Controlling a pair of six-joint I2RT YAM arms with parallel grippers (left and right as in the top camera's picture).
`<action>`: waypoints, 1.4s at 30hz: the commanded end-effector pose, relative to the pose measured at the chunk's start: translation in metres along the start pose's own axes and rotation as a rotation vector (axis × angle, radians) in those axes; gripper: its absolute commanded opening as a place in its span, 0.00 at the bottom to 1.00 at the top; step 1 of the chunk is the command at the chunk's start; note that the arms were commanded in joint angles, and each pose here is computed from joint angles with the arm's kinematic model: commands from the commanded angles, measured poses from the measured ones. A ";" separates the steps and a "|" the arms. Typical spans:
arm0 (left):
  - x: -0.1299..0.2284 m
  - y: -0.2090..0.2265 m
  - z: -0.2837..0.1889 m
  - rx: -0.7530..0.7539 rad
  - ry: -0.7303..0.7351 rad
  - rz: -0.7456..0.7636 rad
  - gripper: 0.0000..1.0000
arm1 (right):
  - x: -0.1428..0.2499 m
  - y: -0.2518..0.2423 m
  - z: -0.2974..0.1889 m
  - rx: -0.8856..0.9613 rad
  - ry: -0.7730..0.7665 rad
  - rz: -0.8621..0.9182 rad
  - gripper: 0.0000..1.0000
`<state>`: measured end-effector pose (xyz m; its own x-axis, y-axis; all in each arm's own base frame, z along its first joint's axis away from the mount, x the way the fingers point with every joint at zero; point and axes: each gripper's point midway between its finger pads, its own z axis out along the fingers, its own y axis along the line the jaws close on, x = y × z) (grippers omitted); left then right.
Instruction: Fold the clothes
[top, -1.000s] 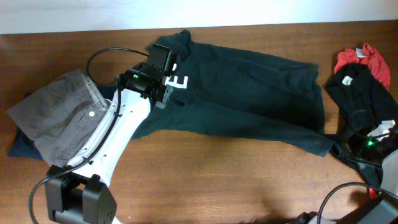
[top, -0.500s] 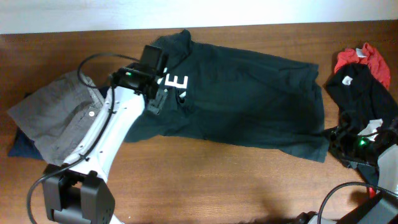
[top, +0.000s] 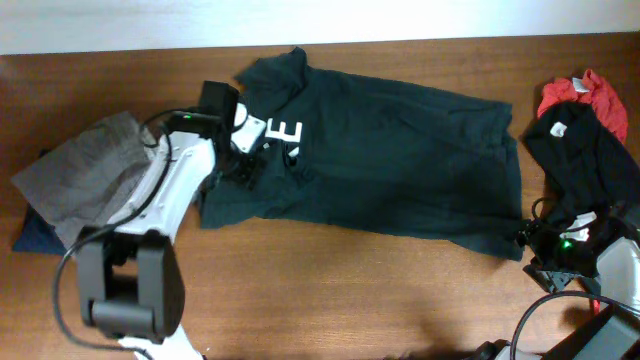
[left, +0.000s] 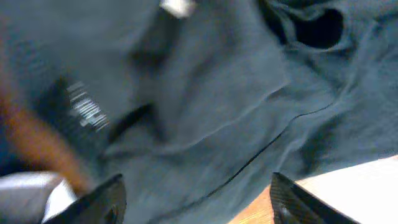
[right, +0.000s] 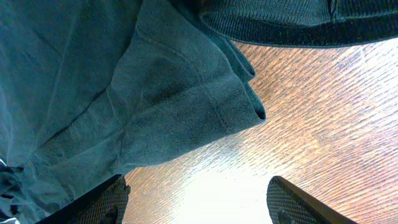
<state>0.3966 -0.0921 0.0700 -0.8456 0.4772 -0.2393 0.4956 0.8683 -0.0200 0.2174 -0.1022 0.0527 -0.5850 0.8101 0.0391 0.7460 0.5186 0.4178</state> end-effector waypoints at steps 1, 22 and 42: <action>0.001 -0.022 0.021 0.093 0.015 0.149 0.60 | 0.001 -0.002 0.003 0.020 0.003 -0.021 0.76; -0.029 0.030 0.027 -0.292 0.002 0.123 0.00 | 0.000 -0.002 0.003 0.019 0.000 -0.022 0.76; -0.092 0.061 0.002 -0.370 -0.203 0.087 0.00 | 0.000 -0.002 0.003 0.019 -0.001 -0.022 0.76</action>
<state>0.5012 -0.0849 0.1001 -0.7185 0.5483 -0.4278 0.4304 0.8338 0.3458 0.2185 -0.1037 0.0524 -0.5850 0.8105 0.0305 0.7446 0.5218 0.4163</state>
